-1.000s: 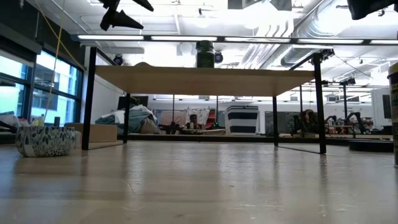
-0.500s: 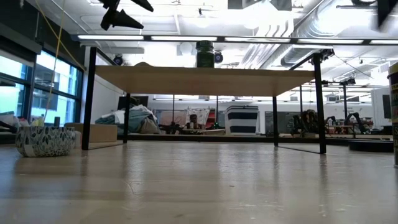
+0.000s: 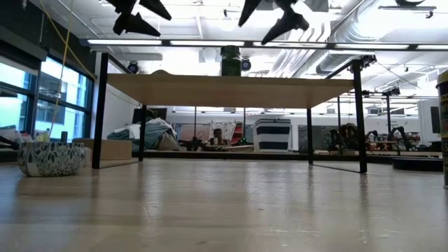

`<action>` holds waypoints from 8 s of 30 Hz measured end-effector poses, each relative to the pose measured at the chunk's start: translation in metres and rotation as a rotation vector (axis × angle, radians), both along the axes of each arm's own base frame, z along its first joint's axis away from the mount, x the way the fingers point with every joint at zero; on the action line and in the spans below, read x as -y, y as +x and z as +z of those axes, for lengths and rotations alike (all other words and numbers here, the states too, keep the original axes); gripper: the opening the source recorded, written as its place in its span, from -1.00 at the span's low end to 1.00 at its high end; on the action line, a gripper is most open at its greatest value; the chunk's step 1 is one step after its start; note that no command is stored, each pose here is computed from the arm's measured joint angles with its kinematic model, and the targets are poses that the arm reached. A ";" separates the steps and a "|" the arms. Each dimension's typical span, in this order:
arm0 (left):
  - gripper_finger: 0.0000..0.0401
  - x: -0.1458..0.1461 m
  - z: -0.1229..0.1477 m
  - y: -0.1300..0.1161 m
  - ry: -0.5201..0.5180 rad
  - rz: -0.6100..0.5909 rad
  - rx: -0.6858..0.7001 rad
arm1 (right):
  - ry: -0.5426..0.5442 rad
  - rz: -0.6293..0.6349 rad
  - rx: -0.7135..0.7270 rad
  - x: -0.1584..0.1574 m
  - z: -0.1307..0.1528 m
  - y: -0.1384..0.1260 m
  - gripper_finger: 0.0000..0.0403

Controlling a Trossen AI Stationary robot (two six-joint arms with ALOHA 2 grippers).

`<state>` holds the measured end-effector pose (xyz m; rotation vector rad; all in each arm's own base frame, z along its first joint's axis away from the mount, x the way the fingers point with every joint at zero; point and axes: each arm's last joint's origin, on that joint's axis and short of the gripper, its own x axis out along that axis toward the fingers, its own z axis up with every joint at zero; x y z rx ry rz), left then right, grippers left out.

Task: Shelf spices
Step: Remove the green spice bottle from the shelf, then remove the orange spice pack from the shelf

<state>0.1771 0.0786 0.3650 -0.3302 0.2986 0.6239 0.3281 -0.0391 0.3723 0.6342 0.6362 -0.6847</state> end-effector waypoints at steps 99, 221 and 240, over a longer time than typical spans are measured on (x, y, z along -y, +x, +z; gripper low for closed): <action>-1.00 0.019 -0.047 0.085 0.012 -0.345 -0.305 | -0.133 0.606 -0.455 0.052 -0.035 0.047 0.62; -0.22 -0.027 -0.078 0.105 -0.523 -0.182 -0.577 | 0.102 0.086 -0.369 -0.099 -0.020 -0.046 0.84; -0.22 -0.034 -0.049 0.123 -0.487 -0.126 -0.436 | 0.003 0.252 -0.429 -0.097 -0.020 -0.045 0.84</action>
